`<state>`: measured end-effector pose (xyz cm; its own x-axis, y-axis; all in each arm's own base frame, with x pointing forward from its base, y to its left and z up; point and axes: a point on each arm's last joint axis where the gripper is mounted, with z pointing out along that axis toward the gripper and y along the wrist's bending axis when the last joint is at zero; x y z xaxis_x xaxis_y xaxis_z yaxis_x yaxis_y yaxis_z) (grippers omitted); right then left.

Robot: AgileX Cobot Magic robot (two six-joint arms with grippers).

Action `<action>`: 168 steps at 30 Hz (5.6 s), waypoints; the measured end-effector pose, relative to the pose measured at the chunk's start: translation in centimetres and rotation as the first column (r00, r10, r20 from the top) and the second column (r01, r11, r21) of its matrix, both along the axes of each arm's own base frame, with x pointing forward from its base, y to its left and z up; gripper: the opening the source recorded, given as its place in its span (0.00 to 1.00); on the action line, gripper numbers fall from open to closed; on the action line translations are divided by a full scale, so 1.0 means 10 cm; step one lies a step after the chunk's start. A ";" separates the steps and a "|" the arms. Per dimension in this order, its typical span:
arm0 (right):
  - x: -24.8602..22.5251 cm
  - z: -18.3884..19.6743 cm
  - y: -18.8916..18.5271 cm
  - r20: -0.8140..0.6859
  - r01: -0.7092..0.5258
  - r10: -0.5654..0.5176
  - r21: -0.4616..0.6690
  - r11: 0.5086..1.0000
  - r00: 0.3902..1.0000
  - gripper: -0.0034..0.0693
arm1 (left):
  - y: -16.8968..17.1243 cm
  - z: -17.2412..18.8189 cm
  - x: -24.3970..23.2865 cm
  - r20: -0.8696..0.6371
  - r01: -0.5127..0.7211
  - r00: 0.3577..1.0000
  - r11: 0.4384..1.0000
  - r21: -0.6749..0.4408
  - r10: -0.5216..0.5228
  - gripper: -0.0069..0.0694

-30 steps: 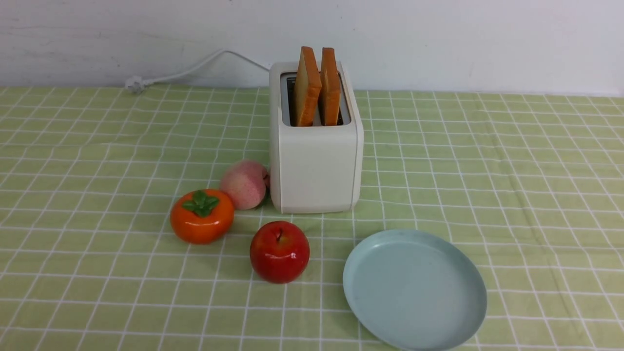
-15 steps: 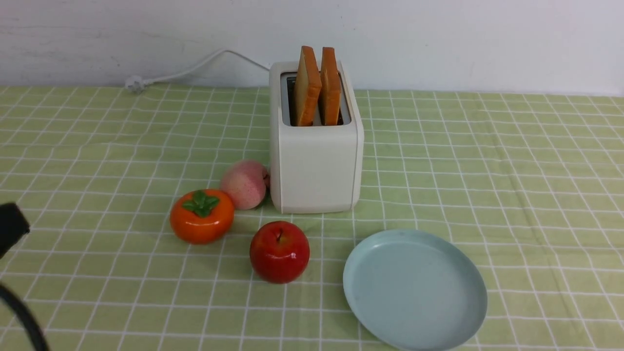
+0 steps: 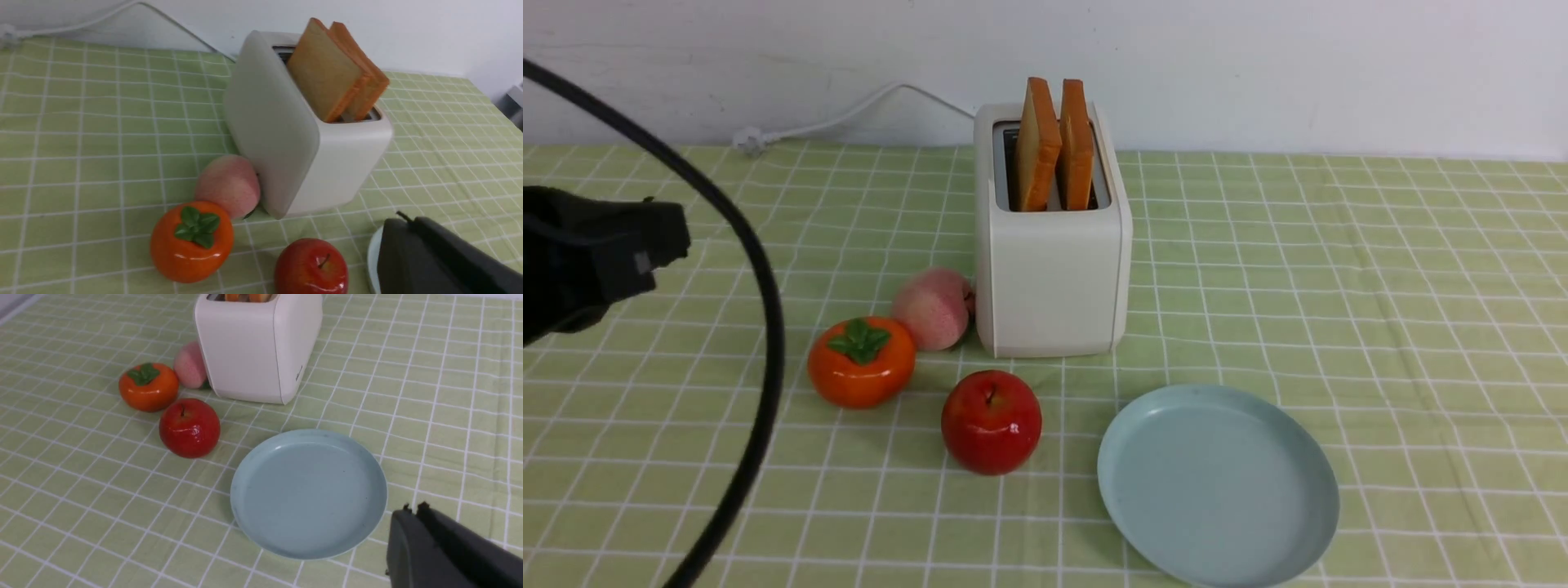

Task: Take toasted bread from bread machine on green coffee tablecloth place on plate.
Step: 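Reach for a toast slice standing in the toaster with the left gripper, then place the slice of bread on the plate with the left gripper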

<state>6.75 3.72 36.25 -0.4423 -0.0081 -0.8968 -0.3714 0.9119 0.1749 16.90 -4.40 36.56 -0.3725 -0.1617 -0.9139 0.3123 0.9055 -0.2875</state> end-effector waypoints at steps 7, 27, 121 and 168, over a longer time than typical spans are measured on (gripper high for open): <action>0.29 0.16 0.11 -0.073 -0.120 0.118 -0.022 0.993 0.990 0.07 | -0.49 -0.07 0.14 0.067 0.181 0.980 0.981 0.068 -0.186 0.07; 0.45 0.46 0.22 -0.041 -0.196 0.194 -0.049 0.979 0.980 0.07 | -1.53 -0.56 1.15 0.275 -0.015 0.960 0.977 0.211 -0.045 0.40; 0.43 0.45 0.20 -0.051 -0.195 0.191 -0.082 0.977 0.980 0.15 | -1.57 -0.93 2.41 0.331 -0.084 0.941 0.995 0.051 0.062 0.25; -0.58 0.49 0.01 0.026 -0.230 0.234 -0.097 0.968 0.972 0.05 | -2.20 -1.03 1.31 -0.391 0.502 0.740 0.836 -0.220 -0.547 0.24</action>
